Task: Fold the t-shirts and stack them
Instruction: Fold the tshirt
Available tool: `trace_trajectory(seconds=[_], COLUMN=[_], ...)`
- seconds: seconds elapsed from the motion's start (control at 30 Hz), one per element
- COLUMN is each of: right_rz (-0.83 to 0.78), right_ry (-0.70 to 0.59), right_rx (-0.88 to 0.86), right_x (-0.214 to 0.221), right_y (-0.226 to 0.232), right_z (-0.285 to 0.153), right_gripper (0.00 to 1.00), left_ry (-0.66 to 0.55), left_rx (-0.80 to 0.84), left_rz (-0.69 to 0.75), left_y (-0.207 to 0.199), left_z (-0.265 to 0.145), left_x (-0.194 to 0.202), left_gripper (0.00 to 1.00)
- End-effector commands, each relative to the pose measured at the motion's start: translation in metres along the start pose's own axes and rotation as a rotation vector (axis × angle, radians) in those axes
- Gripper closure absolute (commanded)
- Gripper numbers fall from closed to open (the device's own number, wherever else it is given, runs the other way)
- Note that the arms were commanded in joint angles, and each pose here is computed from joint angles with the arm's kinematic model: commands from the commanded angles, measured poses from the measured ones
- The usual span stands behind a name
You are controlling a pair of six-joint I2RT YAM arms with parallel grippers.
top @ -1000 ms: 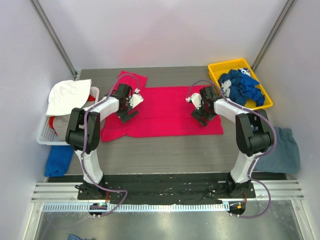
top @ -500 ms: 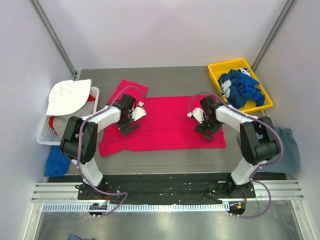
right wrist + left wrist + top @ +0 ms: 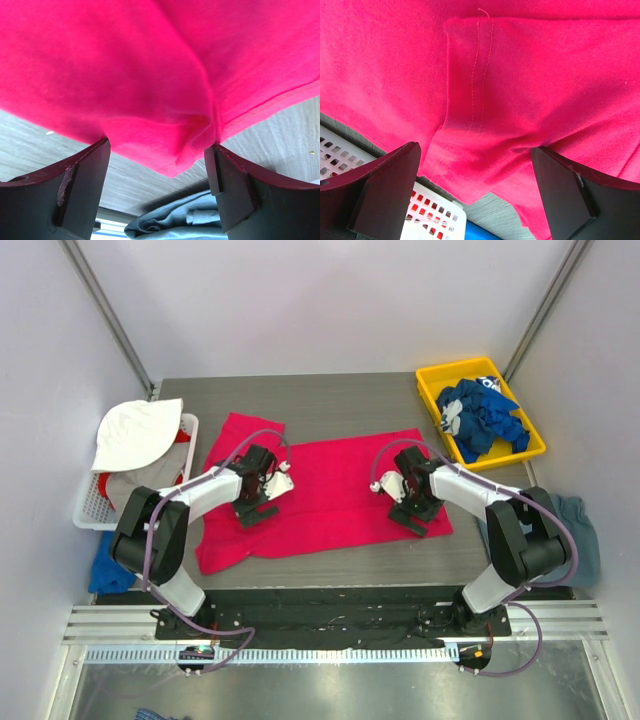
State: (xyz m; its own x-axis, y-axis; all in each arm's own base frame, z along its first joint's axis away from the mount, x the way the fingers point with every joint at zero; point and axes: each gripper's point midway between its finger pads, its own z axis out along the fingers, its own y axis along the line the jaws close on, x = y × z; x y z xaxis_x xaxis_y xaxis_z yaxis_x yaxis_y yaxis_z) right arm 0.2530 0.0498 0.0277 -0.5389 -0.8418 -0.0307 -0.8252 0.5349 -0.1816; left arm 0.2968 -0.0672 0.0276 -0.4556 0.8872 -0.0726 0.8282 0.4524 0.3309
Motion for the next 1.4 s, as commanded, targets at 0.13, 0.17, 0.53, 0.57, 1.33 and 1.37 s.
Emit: trace_trajectory(seconds=[0.13, 0.17, 0.53, 0.57, 1.33, 1.37], right_rz=[-0.017, -0.022, -0.016, -0.016, -0.017, -0.018], right_ry=[-0.024, -0.014, -0.095, -0.093, -0.187, -0.188], right_rx=[-0.004, -0.008, 0.140, 0.150, 0.244, 0.245], right_x=[0.001, 0.003, -0.014, -0.014, -0.048, -0.048], right_y=[0.011, 0.012, -0.020, -0.022, -0.044, -0.043], right_z=[-0.007, -0.005, -0.038, -0.041, -0.002, -0.001], right_gripper=[0.16, 0.17, 0.17, 0.17, 0.17, 0.17], left_ry=[0.105, 0.106, 0.110, 0.109, 0.077, 0.079], left_rx=[0.098, 0.097, 0.089, 0.091, 0.088, 0.090], left_rz=[0.023, 0.026, 0.031, 0.029, 0.011, 0.012], left_y=[-0.033, -0.033, -0.032, -0.032, -0.031, -0.031], left_z=[0.014, 0.014, 0.018, 0.018, 0.023, 0.022], left_x=[0.030, 0.029, 0.031, 0.030, 0.022, 0.022], left_gripper=[0.00, 0.00, 0.00, 0.00, 0.00, 0.00])
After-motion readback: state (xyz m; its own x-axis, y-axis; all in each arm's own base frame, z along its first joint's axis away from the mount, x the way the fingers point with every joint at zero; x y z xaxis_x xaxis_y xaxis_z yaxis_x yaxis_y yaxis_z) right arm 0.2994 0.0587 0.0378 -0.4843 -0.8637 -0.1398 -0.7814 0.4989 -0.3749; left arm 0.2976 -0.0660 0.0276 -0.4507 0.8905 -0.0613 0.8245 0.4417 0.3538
